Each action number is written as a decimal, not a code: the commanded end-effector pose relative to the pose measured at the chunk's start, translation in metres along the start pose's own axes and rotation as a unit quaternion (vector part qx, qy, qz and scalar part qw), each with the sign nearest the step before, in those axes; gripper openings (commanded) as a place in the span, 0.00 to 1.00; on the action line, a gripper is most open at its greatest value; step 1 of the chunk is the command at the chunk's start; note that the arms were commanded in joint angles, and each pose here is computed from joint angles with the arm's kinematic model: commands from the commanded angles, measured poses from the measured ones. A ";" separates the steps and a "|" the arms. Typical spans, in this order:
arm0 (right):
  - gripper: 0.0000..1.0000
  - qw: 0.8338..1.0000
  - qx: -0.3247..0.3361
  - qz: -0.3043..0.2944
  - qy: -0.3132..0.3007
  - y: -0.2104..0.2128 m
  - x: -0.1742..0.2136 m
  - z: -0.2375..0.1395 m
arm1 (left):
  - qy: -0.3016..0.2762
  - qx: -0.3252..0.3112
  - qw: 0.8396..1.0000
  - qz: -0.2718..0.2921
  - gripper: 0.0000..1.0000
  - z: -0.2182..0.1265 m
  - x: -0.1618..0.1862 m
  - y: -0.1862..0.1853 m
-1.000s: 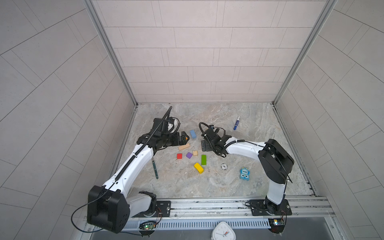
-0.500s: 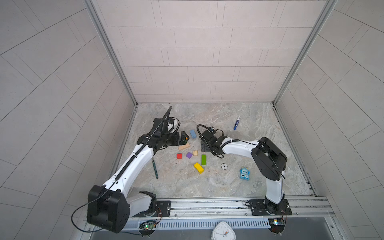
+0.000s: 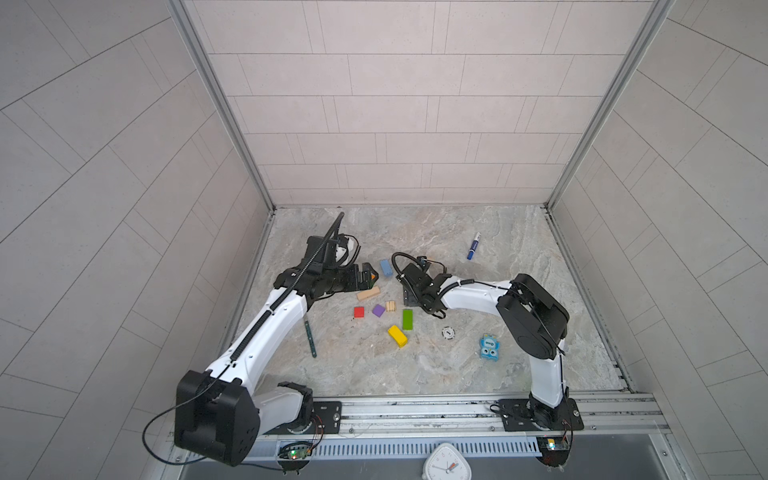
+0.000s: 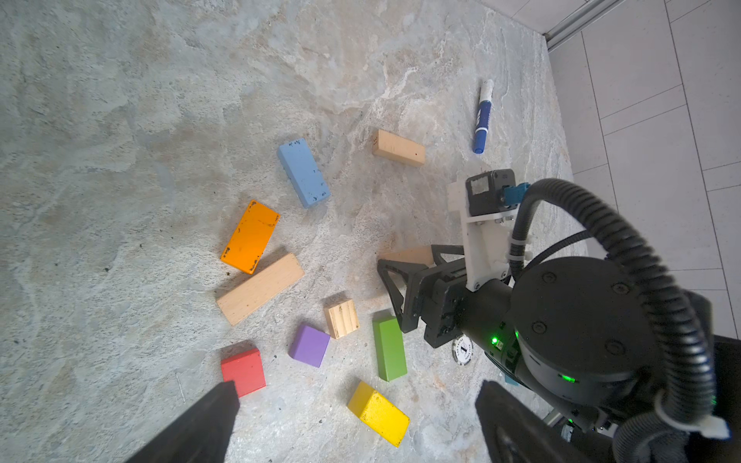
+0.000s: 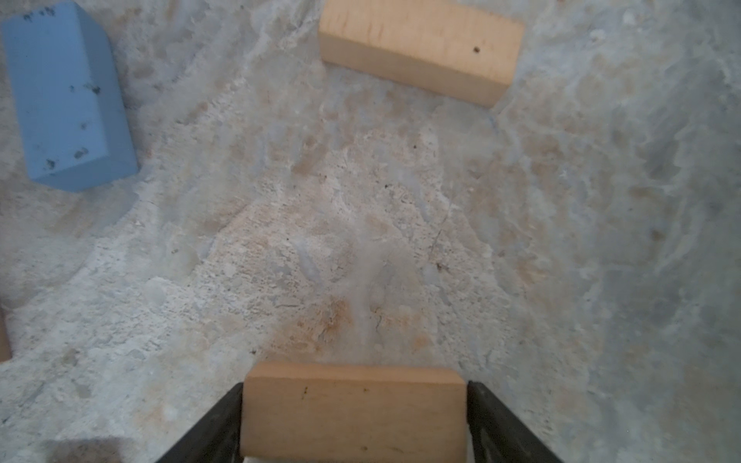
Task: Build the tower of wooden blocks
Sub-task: 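Lift the wooden block with the right gripper and carry it farther away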
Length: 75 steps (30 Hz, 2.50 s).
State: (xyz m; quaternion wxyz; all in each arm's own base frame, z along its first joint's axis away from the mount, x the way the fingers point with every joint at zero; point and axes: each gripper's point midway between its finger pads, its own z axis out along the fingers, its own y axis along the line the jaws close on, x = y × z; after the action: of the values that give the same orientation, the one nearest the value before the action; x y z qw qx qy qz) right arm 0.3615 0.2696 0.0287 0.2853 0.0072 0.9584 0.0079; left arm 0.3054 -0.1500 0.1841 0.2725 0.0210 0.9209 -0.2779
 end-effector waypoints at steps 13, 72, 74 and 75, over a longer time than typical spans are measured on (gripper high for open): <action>0.68 0.999 0.036 0.011 -0.013 -0.032 0.001 -0.005 | -0.006 -0.006 1.000 0.005 0.99 -0.002 0.001 0.002; 0.99 0.996 0.033 0.060 -0.055 -0.022 -0.106 0.032 | -0.010 0.006 1.000 0.003 0.99 -0.005 0.000 -0.003; 0.99 0.995 0.047 0.059 -0.062 -0.025 -0.109 0.037 | -0.010 0.007 1.000 0.003 0.99 -0.005 0.000 -0.003; 0.99 0.995 0.053 0.060 -0.065 -0.026 -0.109 0.039 | -0.010 0.007 1.000 0.003 0.99 -0.005 0.000 -0.004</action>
State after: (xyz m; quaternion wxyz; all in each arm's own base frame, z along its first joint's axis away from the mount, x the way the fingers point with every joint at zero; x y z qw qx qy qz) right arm 0.4696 0.2513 0.0559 0.3364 0.0759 0.9386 0.0067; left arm 0.3051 -0.1490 0.1821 0.2726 0.0193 0.9216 -0.2755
